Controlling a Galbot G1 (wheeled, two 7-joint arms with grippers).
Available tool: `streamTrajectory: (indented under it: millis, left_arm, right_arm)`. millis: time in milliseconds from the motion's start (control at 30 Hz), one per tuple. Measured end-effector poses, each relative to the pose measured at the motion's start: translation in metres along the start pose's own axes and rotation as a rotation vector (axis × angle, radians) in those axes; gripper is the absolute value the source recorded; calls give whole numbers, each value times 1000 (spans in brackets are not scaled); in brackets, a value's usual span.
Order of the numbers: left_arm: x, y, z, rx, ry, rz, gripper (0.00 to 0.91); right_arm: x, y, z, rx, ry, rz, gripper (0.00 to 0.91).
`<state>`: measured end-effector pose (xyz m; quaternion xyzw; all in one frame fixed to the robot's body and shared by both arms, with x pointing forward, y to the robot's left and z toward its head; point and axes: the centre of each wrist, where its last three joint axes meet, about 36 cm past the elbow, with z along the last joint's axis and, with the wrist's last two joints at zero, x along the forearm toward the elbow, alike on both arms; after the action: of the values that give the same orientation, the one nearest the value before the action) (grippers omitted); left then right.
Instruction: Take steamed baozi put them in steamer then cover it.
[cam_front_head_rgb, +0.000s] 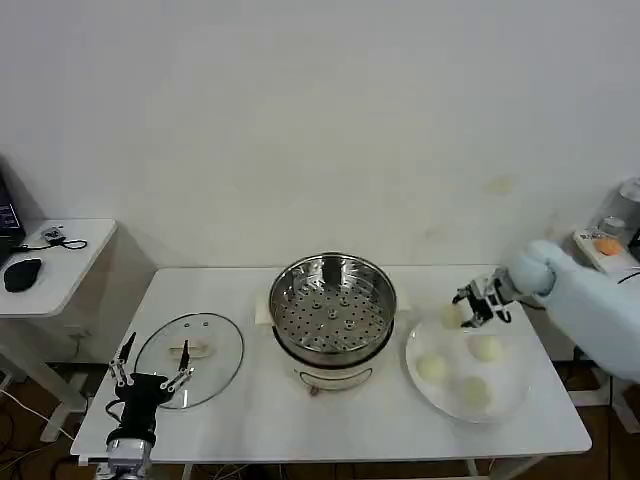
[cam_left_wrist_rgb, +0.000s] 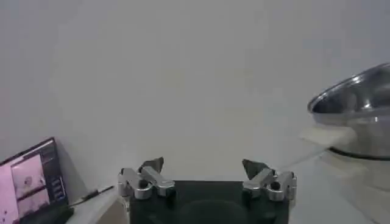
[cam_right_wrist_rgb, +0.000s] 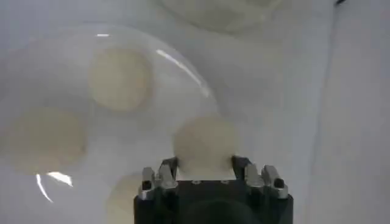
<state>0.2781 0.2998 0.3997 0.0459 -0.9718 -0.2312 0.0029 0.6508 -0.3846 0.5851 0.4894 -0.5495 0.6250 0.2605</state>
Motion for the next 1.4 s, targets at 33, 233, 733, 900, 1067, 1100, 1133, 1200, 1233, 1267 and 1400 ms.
streamTrajectory:
  millis: [33, 233, 733, 900, 1067, 1100, 1133, 1200, 1233, 1267, 1400]
  left_arm:
    - [0, 1, 0, 0, 0, -1, 907]
    - [-4, 4, 0, 4, -5, -5, 907]
    - [-7, 12, 3, 11, 6, -26, 907]
    - [-6, 17, 1, 7, 5, -38, 907]
    - [-3, 19, 2, 7, 12, -46, 907]
    - [-3, 19, 3, 7, 13, -47, 907]
    - [-3, 19, 3, 8, 15, -47, 907]
    - [-3, 18, 4, 9, 17, -47, 907]
    - [-3, 18, 4, 9, 16, -47, 907]
    - [-3, 18, 3, 10, 15, -45, 907]
    - [-4, 16, 2, 11, 11, -42, 907]
  right_arm:
    - [7, -6, -3, 11, -2, 10, 615]
    - [41, -47, -37, 96, -27, 66, 625]
    - [30, -122, -170, 397, -136, 84, 625]
    - [4, -130, -201, 541, -153, 57, 625]
    - [-18, -131, -220, 663, -180, 33, 625]
    - [-23, -131, -223, 687, -188, 29, 625]
    - [-27, -131, -226, 708, -195, 25, 625]
    - [-37, -130, -230, 747, -207, 17, 625]
    - [-41, -130, -231, 765, -211, 14, 625]
    - [-45, -130, -233, 782, -216, 12, 625]
    - [-63, -130, -239, 849, -226, 1, 625]
